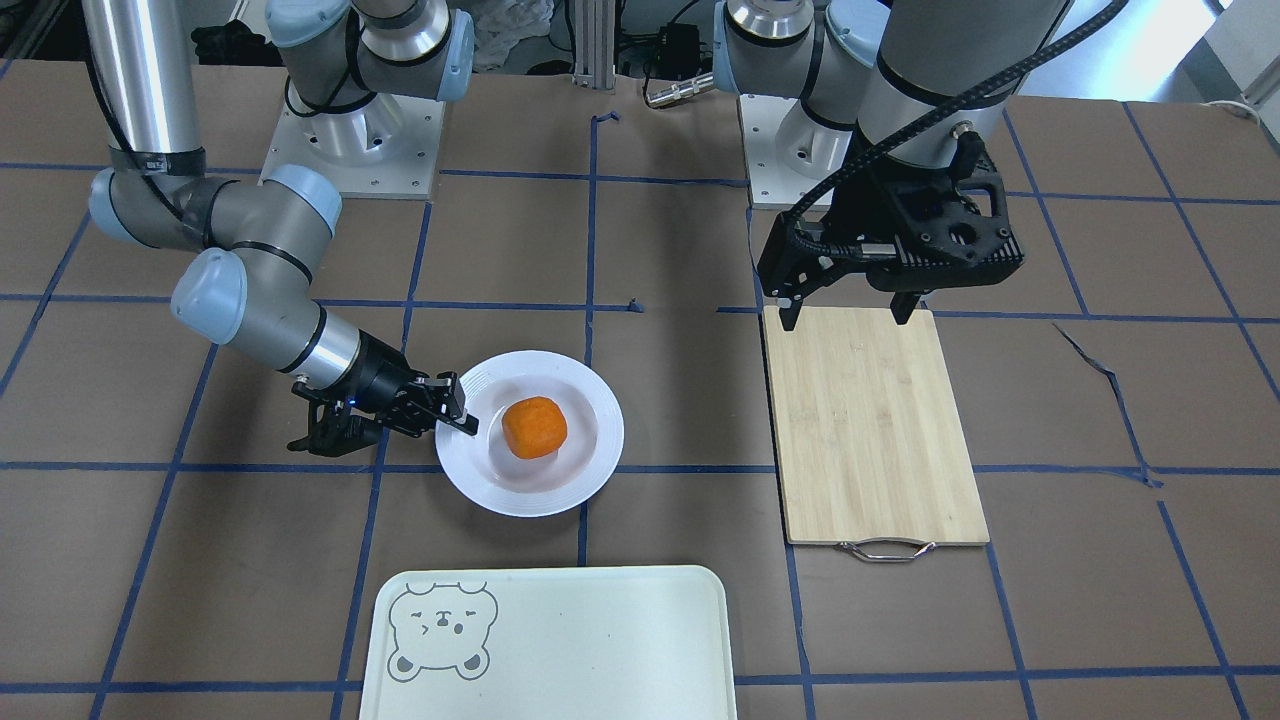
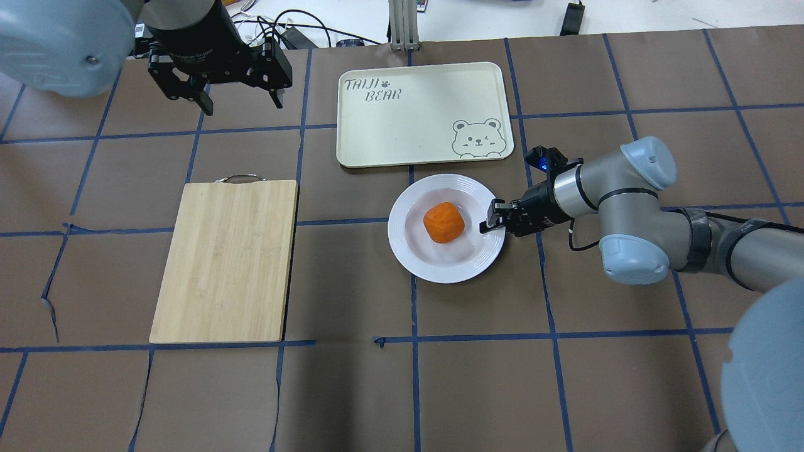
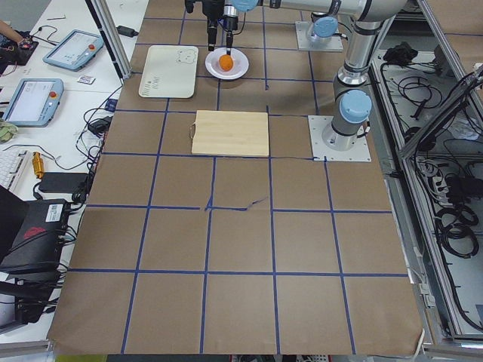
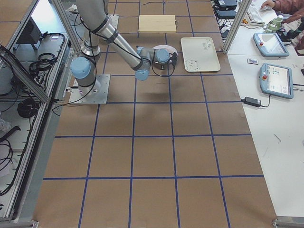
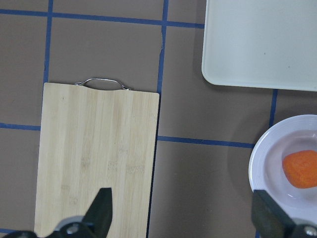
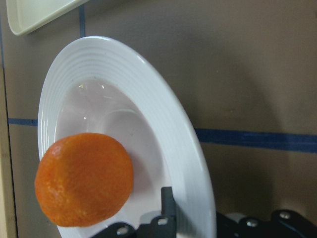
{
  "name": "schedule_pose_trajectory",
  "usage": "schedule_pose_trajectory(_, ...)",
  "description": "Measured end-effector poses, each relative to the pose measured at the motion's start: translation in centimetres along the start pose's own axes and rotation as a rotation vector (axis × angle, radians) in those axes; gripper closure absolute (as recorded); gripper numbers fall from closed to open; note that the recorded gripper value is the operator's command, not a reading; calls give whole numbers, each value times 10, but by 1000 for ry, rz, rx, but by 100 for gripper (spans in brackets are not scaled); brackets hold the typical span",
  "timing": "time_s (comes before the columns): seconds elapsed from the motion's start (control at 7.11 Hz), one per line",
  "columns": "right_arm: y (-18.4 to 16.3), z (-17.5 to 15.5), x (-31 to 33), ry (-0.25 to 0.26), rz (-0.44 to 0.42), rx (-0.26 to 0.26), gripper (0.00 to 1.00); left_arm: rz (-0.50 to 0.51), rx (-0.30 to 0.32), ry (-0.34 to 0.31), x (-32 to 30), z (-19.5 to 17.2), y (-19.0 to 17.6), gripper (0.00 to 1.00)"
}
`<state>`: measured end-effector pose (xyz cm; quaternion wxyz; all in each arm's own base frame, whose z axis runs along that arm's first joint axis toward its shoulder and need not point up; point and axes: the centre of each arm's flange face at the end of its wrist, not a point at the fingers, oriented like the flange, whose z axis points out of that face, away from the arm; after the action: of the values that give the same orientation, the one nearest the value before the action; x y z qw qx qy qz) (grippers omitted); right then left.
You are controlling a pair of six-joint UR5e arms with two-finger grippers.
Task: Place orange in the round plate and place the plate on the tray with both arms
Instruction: 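Grip the plate rim nearest the right gripper, then lift the plate with the right gripper and carry it onto the bear tray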
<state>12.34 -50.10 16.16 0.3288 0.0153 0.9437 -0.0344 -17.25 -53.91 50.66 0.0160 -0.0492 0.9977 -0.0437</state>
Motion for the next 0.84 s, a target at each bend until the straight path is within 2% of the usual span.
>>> schedule_pose_trajectory(0.28, -9, -9, -8, 1, -3, 24, 87, -6, 2, 2, 0, -1, 0, 0)
schedule_pose_trajectory(0.56, -33, -27, -18, 6, 48, 67, 92, -8, 2, 3, 0, -1, 0, 0)
schedule_pose_trajectory(0.84, -40, -29, -19, -29, 91, 65, 100, -9, 1, 3, 0, -1, 0, 0)
